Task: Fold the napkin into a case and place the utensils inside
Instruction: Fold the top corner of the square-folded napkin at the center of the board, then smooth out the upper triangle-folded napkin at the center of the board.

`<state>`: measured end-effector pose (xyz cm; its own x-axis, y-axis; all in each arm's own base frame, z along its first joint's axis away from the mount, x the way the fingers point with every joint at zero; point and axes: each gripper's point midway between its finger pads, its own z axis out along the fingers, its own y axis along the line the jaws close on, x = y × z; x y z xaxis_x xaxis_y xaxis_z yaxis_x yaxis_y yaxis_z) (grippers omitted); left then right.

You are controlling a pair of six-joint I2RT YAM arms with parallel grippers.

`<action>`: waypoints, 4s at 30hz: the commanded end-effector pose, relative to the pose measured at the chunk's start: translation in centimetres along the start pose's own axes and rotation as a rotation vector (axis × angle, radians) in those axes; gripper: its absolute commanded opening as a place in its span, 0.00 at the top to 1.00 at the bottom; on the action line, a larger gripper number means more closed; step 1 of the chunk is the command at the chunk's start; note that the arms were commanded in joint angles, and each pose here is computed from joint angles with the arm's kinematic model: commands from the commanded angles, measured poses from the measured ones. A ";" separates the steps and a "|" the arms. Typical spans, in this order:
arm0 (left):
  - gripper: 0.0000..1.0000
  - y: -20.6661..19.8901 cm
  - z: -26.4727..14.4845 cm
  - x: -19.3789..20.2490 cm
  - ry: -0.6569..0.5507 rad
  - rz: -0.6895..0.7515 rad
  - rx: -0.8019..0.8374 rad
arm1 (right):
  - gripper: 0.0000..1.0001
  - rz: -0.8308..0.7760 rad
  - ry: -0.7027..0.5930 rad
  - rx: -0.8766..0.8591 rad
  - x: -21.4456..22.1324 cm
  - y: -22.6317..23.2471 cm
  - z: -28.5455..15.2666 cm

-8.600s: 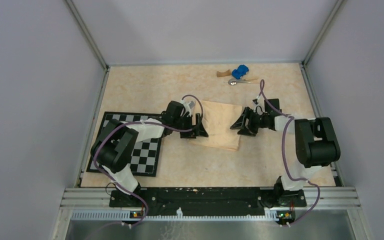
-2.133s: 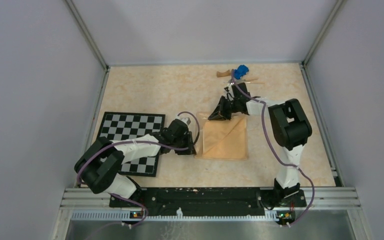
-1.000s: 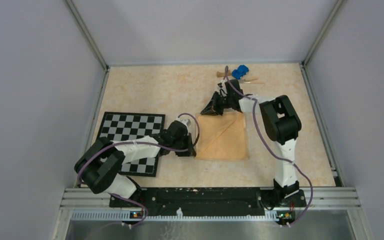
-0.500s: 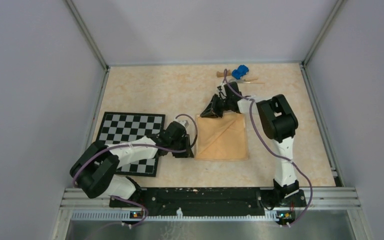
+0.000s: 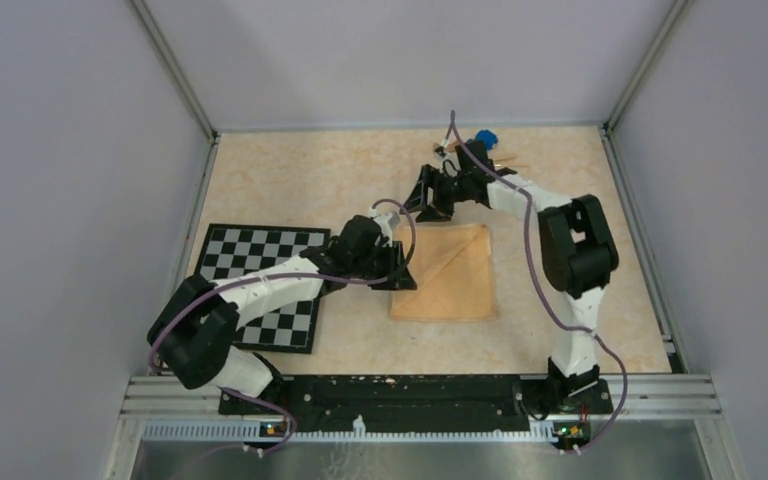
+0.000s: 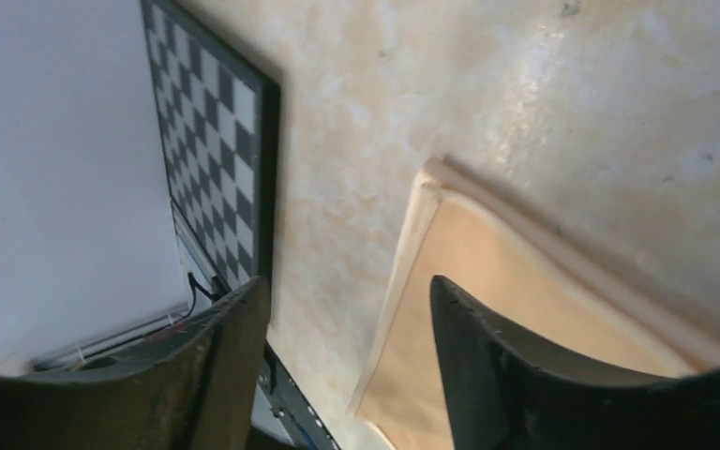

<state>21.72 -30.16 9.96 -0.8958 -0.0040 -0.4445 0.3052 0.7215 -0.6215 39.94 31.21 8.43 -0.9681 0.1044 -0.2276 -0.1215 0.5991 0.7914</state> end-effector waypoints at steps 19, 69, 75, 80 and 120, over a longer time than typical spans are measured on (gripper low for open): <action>0.73 3.7 3.9 2.2 0.050 -0.091 0.036 | 0.41 -0.116 0.036 -0.269 9.3 -1.9 -5.5; 0.47 9.7 5.9 -14.3 -0.094 0.016 -0.229 | 0.62 0.044 -0.250 0.165 -0.2 -12.5 -12.5; 0.52 10.9 7.0 -13.8 -0.082 -0.014 -0.258 | 0.61 0.058 -0.244 0.173 -0.3 -13.3 -11.9; 0.63 10.9 7.4 -13.5 -0.085 -0.022 -0.244 | 0.62 0.069 -0.243 0.144 -0.7 -13.4 -11.3; 0.85 10.0 6.7 -9.9 -0.160 -0.075 -0.121 | 0.39 -0.040 -0.198 0.415 2.0 -11.1 -13.6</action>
<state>36.13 -27.20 3.01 -0.8564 -0.1467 -0.4951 0.1792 0.8148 -0.5514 38.68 15.45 4.32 -0.9140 0.2928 -0.2807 0.0334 0.7440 0.6673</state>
